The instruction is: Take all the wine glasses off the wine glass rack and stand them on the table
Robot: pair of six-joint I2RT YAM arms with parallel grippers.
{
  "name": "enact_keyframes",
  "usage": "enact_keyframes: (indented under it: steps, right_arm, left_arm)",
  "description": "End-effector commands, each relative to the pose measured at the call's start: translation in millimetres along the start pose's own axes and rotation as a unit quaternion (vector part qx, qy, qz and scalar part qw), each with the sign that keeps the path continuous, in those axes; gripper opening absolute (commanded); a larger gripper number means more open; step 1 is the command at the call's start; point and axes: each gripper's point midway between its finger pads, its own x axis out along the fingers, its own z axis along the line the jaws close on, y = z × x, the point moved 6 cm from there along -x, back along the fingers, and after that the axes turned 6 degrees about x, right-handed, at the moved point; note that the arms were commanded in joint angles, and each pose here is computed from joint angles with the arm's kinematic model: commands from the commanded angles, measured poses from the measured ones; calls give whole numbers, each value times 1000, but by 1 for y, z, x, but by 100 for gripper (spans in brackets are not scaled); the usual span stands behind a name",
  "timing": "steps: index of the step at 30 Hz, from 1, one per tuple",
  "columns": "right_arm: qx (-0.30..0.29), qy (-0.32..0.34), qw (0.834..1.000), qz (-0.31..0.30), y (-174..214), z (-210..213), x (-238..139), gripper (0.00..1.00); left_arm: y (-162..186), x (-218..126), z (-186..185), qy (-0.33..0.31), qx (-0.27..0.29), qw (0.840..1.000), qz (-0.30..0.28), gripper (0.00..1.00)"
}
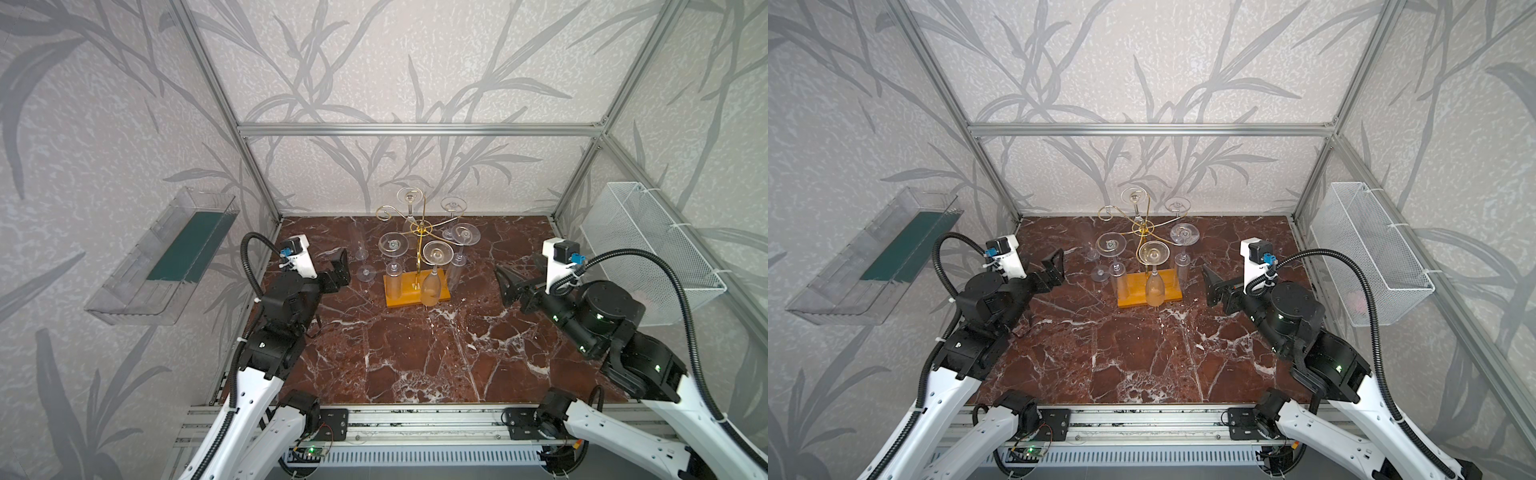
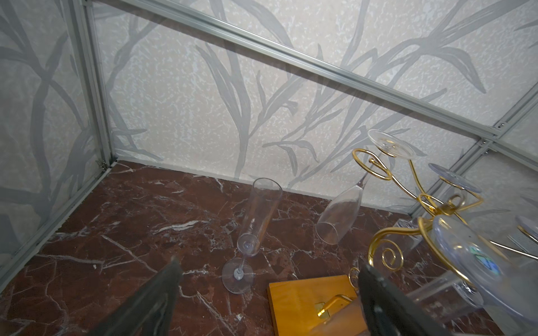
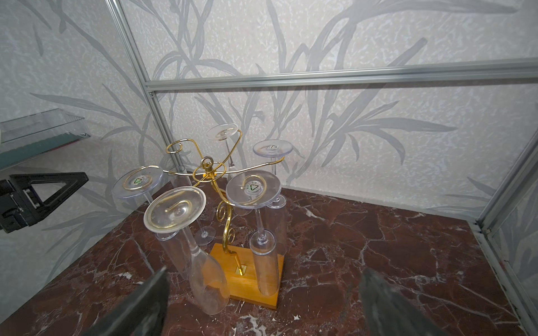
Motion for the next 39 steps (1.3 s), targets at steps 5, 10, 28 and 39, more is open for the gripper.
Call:
enact_keyframes:
  steps: [5,10,28,39]
  right_arm:
    - [23,-42,998,28,1,8,-8,99]
    - [33,-49,997,54,12,8,-10,99]
    - [120,-44,987,93,23,15,8,99]
    - [133,-40,983,122,36,17,15,99]
  left_arm:
    - [9,-15,-31,135,-169,974,61,92]
    - [8,-14,-37,169,-256,951,51,86]
    - [-26,1,-65,220,-353,903,107,78]
    - [-14,10,-82,257,-417,861,140,69]
